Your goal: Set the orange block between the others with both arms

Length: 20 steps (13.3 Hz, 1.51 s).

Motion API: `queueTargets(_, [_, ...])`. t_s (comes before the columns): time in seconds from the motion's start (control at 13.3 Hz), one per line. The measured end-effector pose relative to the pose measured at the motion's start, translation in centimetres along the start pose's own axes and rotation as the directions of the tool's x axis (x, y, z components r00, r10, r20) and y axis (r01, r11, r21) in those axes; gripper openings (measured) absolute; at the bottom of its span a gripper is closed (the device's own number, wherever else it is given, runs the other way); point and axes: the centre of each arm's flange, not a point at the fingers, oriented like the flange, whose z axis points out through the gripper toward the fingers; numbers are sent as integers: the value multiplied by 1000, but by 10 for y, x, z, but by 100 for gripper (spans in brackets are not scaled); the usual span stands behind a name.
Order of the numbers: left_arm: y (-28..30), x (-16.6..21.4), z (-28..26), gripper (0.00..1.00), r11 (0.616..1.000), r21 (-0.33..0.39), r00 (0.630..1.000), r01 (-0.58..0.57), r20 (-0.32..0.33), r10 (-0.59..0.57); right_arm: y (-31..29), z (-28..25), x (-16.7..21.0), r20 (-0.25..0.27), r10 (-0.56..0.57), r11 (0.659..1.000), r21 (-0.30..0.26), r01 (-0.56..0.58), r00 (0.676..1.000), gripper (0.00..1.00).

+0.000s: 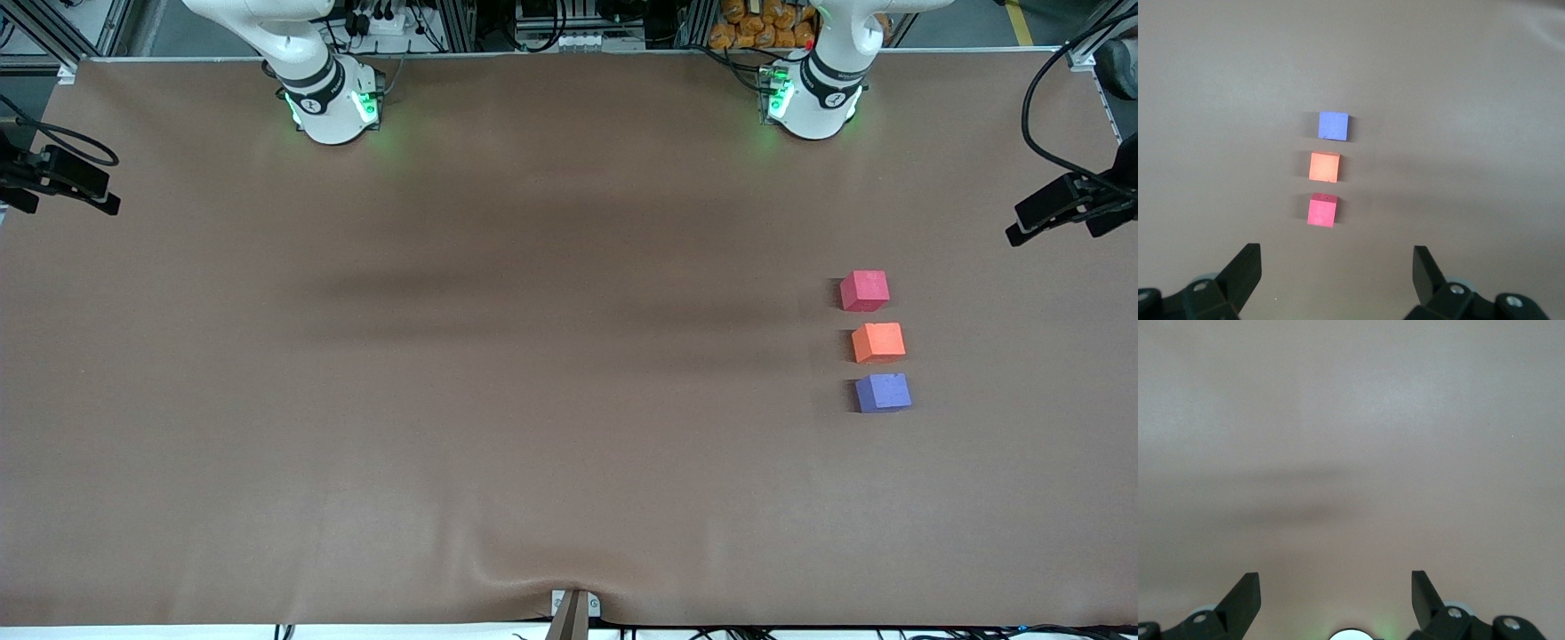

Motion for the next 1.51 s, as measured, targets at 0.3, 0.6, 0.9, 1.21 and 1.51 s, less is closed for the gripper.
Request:
queueTargets(0.3, [3,-7,1,100,1000,1,1000,-7,15,7,0,0,0,0,0,1000,0,0,1000,100])
queueTargets(0.6, [5,-12,3,100,1000,4,999,-12,40,12,0,0,0,0,0,1000,0,0,1000,100])
queueTargets(0.9, [-1,-19,0,100,1000,4,999,-5,48,4,0,0,0,0,0,1000,0,0,1000,100])
queueTargets(1.21, [-3,-29,0,100,1000,5,998,-3,55,3,0,0,0,0,0,1000,0,0,1000,100])
queueTargets(1.51, [-5,-29,3,100,1000,17,998,-3,59,2,0,0,0,0,0,1000,0,0,1000,100])
